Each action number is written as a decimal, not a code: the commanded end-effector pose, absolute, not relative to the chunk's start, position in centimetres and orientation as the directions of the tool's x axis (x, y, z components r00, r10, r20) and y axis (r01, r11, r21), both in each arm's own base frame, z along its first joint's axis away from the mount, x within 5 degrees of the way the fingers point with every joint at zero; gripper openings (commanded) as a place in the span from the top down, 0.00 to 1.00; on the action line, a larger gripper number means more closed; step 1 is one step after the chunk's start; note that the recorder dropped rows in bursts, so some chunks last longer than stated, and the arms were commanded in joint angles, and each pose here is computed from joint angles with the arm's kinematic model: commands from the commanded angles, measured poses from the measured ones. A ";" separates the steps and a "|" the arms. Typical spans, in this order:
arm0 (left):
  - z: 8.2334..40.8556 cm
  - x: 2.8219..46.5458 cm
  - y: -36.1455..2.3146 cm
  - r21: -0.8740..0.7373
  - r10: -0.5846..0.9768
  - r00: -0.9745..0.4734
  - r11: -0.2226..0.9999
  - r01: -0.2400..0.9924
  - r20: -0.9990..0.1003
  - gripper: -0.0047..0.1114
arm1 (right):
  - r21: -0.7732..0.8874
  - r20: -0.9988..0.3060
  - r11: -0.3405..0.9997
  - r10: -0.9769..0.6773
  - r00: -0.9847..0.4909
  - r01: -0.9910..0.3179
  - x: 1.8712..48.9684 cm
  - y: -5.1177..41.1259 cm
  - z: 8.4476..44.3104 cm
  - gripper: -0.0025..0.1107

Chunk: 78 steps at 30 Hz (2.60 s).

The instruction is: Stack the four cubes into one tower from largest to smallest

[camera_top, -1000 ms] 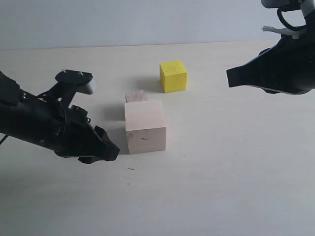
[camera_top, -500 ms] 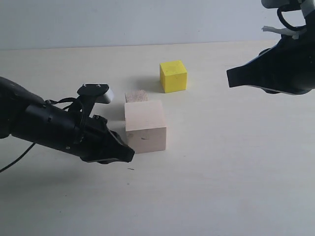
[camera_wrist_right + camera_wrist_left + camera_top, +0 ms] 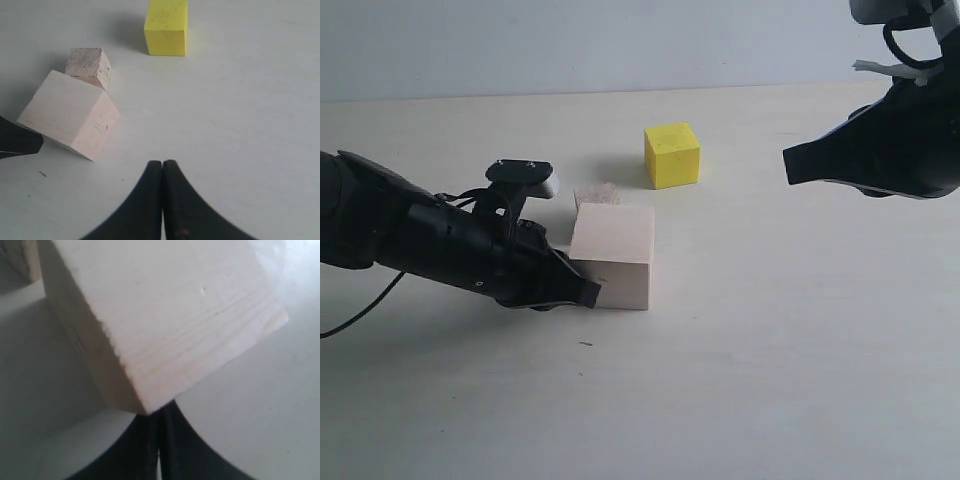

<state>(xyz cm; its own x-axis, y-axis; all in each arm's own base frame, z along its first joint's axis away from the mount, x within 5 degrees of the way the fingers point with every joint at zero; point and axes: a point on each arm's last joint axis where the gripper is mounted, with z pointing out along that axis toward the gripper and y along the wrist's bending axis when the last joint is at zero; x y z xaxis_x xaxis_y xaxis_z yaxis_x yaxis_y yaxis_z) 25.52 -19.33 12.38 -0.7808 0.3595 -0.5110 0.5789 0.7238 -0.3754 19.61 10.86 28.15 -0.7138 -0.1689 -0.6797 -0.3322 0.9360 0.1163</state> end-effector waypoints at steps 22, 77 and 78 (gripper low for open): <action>12.5 25.4 -21.0 -0.523 0.296 -0.775 0.600 0.605 -0.558 0.96 | 0.105 -0.686 0.934 -0.179 -0.705 -0.340 19.7 10.9 28.4 0.98; 26.2 23.1 -15.7 -0.289 0.181 -0.559 0.706 0.646 -0.809 0.96 | 0.054 -0.727 0.954 -0.166 -0.666 -0.296 32.0 15.5 31.9 0.98; 26.3 22.8 -15.5 -0.291 0.179 -0.563 0.708 0.643 -0.807 0.96 | 0.046 -0.702 0.963 -0.159 -0.694 -0.267 33.1 15.2 32.2 0.98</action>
<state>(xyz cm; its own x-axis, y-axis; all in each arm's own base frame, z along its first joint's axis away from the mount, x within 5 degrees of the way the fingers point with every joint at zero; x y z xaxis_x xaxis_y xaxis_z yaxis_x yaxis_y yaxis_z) 23.51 -16.11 25.82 -0.5565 0.1936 -0.8080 0.6550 0.7005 -0.2833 30.48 15.83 31.17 -0.6370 -0.1597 -0.7542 -0.3331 0.9393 0.0824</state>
